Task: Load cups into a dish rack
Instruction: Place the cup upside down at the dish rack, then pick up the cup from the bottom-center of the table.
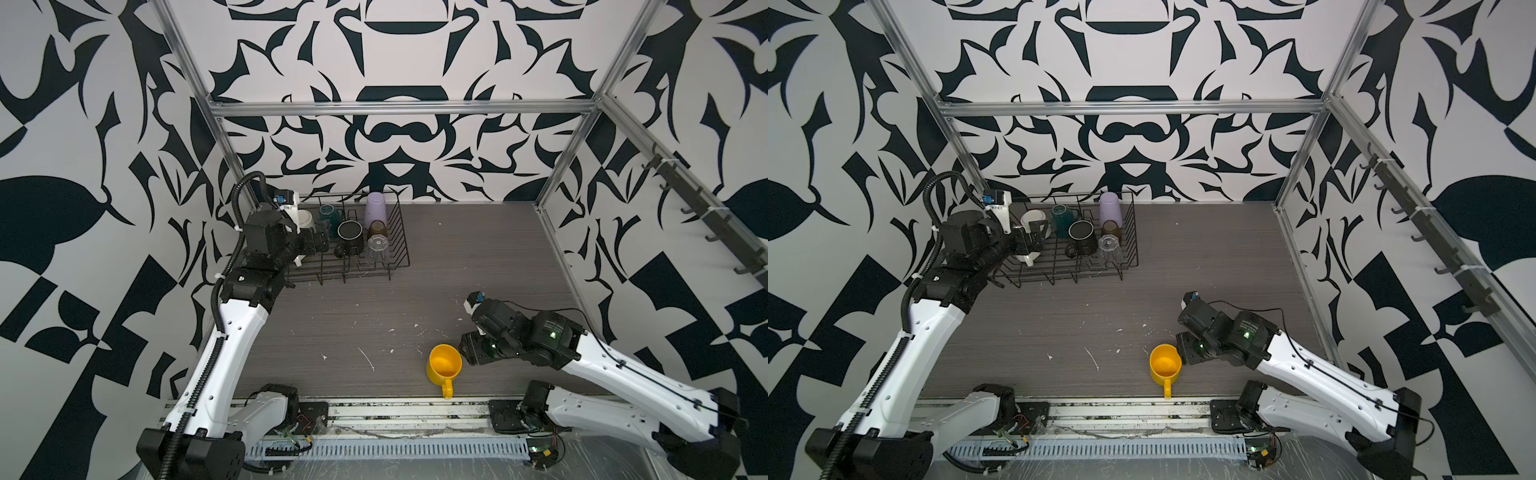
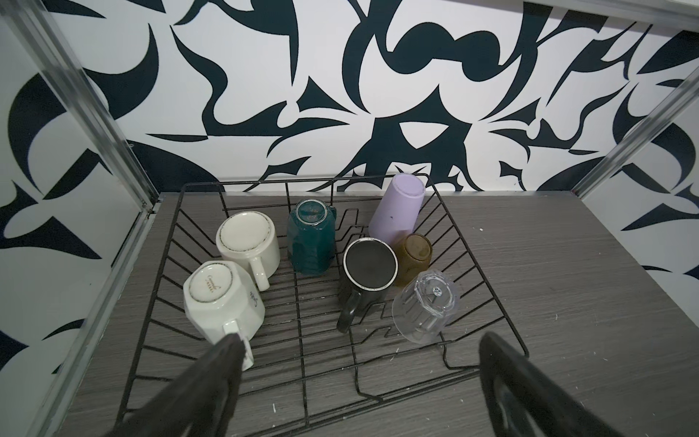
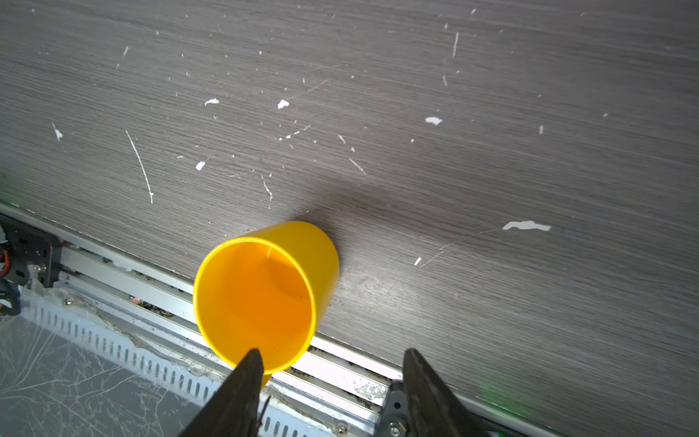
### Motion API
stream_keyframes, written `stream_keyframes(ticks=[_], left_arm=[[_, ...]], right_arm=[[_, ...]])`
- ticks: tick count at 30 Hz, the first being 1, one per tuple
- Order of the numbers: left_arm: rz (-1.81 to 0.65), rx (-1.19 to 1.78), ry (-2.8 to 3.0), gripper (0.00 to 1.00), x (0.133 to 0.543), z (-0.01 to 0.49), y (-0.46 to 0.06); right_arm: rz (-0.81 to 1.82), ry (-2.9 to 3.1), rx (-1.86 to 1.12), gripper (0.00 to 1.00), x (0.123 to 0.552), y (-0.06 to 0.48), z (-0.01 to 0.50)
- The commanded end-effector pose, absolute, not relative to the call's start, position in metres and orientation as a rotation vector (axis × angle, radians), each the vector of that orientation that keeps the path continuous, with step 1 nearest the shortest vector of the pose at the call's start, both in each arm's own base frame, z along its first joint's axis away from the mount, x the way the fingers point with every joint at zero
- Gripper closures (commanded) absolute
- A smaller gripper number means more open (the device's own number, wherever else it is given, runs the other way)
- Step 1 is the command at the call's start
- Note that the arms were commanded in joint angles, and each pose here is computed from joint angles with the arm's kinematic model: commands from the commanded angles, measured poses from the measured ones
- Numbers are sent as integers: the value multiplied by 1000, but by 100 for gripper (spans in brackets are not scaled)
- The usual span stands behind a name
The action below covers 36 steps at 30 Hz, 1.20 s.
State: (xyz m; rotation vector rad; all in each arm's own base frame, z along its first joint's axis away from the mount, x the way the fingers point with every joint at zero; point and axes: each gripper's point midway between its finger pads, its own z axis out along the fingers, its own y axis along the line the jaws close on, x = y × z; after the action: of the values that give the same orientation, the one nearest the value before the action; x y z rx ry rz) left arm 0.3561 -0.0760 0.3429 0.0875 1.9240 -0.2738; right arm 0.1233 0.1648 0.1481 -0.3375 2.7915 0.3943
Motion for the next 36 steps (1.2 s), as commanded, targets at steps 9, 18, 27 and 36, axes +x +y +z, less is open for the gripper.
stream_keyframes(ticks=[9,18,27,36], left_arm=[[-259,64,1897,1,353,349,-69],[-252,61,1895,1,352,347,-67],[-255,61,1897,1,349,346,-67],[-330,19,1909,1,346,342,-72]], right_arm=[[342,2815,-294,41,132,185,115],[314,2839,-290,54,141,199,90],[238,2823,-345,78,154,209,82],[258,2729,-396,100,189,227,110]])
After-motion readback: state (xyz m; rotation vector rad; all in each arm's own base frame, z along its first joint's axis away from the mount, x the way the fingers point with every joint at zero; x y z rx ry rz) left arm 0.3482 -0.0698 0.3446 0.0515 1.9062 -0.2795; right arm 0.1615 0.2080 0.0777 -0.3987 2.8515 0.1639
